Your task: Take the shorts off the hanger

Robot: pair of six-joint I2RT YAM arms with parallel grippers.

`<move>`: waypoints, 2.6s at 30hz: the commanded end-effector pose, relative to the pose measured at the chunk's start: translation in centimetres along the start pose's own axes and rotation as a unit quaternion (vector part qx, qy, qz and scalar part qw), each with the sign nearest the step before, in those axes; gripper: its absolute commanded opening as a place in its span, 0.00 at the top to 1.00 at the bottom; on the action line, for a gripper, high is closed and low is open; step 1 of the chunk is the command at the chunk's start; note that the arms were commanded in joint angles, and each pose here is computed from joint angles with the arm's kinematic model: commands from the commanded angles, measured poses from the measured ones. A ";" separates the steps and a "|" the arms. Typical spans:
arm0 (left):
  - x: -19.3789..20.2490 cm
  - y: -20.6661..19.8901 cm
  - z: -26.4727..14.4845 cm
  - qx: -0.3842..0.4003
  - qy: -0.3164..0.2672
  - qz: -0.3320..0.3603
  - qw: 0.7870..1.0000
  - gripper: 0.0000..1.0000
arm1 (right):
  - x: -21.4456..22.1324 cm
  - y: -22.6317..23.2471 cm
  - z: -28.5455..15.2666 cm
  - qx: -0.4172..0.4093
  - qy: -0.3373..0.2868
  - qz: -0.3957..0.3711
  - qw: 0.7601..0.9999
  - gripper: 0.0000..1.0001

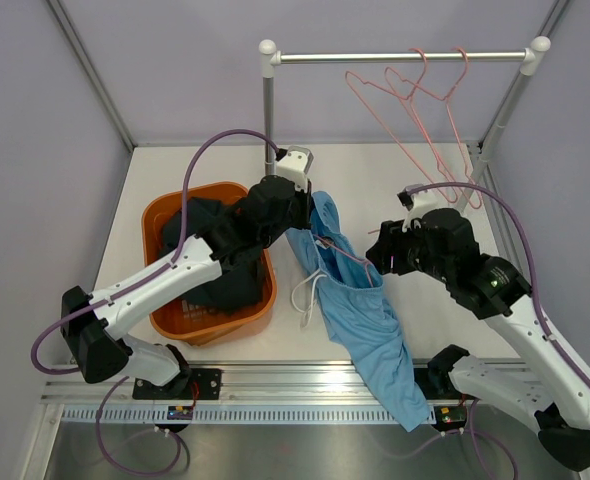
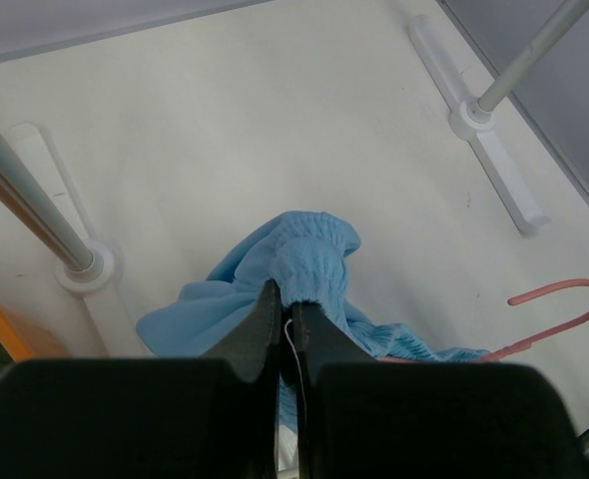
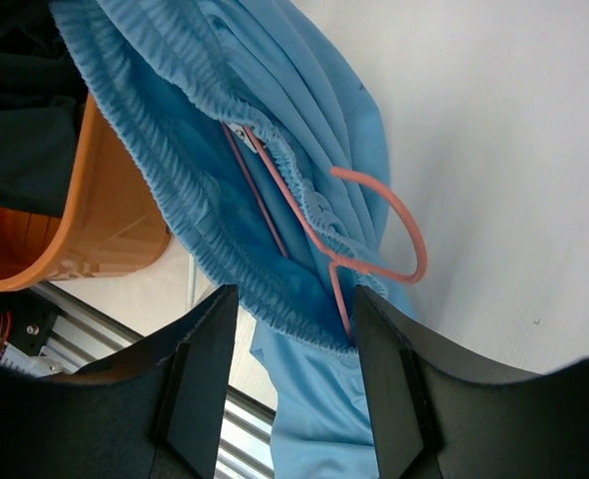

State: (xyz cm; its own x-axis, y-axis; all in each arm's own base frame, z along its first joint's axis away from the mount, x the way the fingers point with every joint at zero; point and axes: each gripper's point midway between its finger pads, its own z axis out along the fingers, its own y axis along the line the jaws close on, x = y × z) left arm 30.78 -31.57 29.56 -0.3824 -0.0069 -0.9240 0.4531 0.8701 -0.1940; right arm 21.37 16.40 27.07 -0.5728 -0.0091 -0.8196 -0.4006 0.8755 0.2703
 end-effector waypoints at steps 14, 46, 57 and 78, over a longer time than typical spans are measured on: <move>-3.6 -0.1 -1.2 0.001 -0.055 -0.010 0.998 1.00 | 2.8 -1.2 2.8 0.022 0.010 0.026 0.999 0.38; -3.4 -0.1 -1.1 0.001 -0.051 -0.006 0.999 1.00 | 3.5 -1.1 7.4 0.008 -0.004 0.021 1.000 0.42; -3.7 -0.1 -1.3 0.000 -0.052 -0.004 0.999 1.00 | 4.7 -2.5 6.9 0.039 -0.014 0.043 0.998 0.41; -3.7 0.0 -1.3 -0.001 -0.050 -0.001 0.999 1.00 | 2.3 -0.5 8.0 -0.040 -0.121 0.025 0.992 0.40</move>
State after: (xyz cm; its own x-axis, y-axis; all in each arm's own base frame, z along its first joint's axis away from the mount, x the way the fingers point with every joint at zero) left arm 30.81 -31.06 29.10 -0.3834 0.0223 -0.9233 0.4448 0.8806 -0.1634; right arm 25.63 18.88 18.64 -0.4854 0.1189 -0.8662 -0.3784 0.8645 0.3307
